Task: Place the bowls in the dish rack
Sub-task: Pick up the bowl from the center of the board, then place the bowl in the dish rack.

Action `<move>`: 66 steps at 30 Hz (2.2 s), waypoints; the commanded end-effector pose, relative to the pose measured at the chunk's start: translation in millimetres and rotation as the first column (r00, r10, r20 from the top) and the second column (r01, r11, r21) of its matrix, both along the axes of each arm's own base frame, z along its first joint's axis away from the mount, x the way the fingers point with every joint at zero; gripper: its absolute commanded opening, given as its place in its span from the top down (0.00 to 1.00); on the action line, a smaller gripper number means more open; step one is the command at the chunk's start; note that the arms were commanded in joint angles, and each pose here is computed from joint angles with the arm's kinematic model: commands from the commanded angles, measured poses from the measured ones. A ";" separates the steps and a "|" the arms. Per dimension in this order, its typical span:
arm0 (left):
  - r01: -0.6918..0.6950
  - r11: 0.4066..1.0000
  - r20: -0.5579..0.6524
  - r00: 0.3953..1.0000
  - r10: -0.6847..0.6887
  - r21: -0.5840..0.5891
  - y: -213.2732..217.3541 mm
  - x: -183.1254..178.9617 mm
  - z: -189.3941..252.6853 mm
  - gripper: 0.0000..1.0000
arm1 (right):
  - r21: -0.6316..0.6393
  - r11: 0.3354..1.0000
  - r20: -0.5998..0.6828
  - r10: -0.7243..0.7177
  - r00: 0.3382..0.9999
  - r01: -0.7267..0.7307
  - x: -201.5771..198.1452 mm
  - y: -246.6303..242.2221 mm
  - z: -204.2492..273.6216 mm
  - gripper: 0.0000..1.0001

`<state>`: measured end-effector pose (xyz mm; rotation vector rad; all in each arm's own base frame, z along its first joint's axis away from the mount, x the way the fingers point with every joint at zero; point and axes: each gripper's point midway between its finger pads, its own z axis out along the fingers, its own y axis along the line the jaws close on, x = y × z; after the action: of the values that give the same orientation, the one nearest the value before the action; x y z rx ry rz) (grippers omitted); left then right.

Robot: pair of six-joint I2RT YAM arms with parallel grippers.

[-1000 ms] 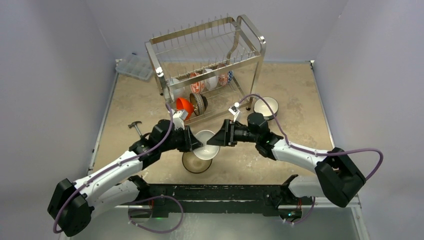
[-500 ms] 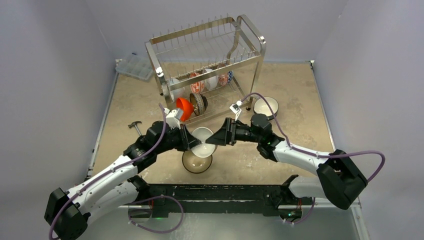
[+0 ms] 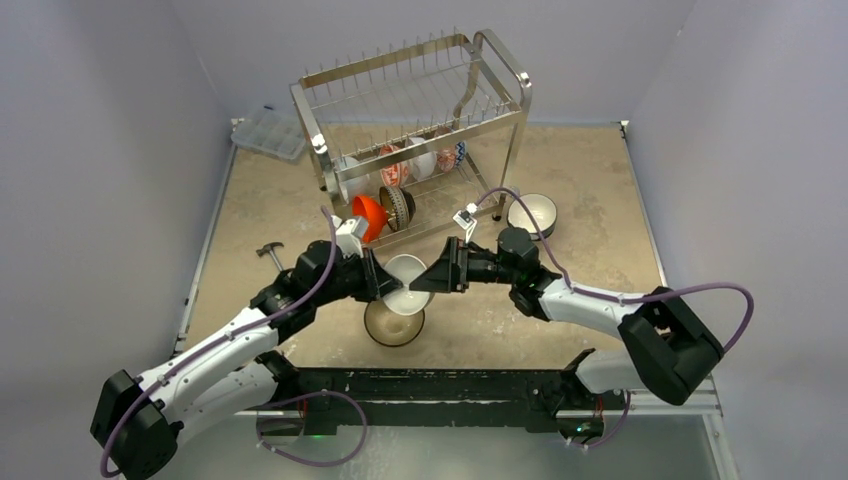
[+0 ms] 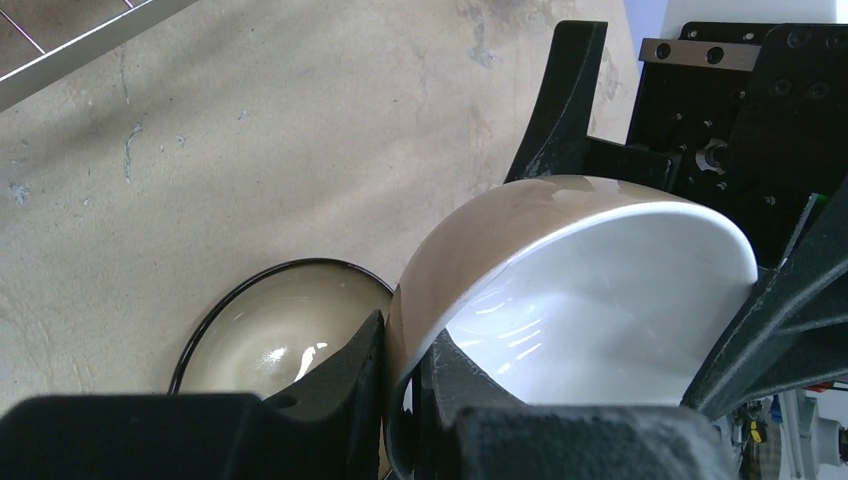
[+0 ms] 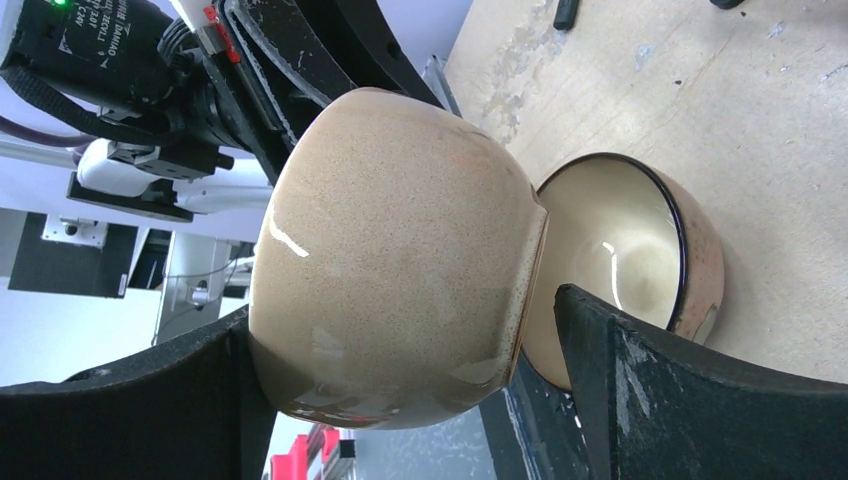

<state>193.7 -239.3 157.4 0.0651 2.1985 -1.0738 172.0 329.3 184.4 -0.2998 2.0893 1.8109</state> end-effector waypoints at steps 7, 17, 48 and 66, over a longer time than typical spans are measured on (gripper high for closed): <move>0.022 0.999 0.146 0.989 -0.017 -0.034 -10.0 19.3 51.5 1.00 | 0.035 0.998 0.034 0.057 0.998 -0.059 -6.1 3.7 10.6 0.48; -0.020 0.999 0.107 0.994 0.022 -0.026 -5.6 20.7 40.4 0.70 | 0.024 0.998 0.054 0.049 0.997 -0.051 -7.5 0.3 11.4 1.00; -0.162 0.981 0.009 0.986 0.164 -0.111 77.6 27.9 44.1 0.06 | -0.127 0.985 0.158 -0.097 0.983 0.117 57.3 -18.5 12.6 1.00; -0.261 0.944 0.209 0.953 0.219 0.202 130.1 48.8 67.1 0.05 | -0.176 0.851 0.414 -0.393 0.821 0.495 208.8 -47.1 37.8 1.00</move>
<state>239.1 -116.0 224.0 -0.0764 2.1008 -0.7215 340.7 281.9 172.8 -0.1491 2.1354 1.1913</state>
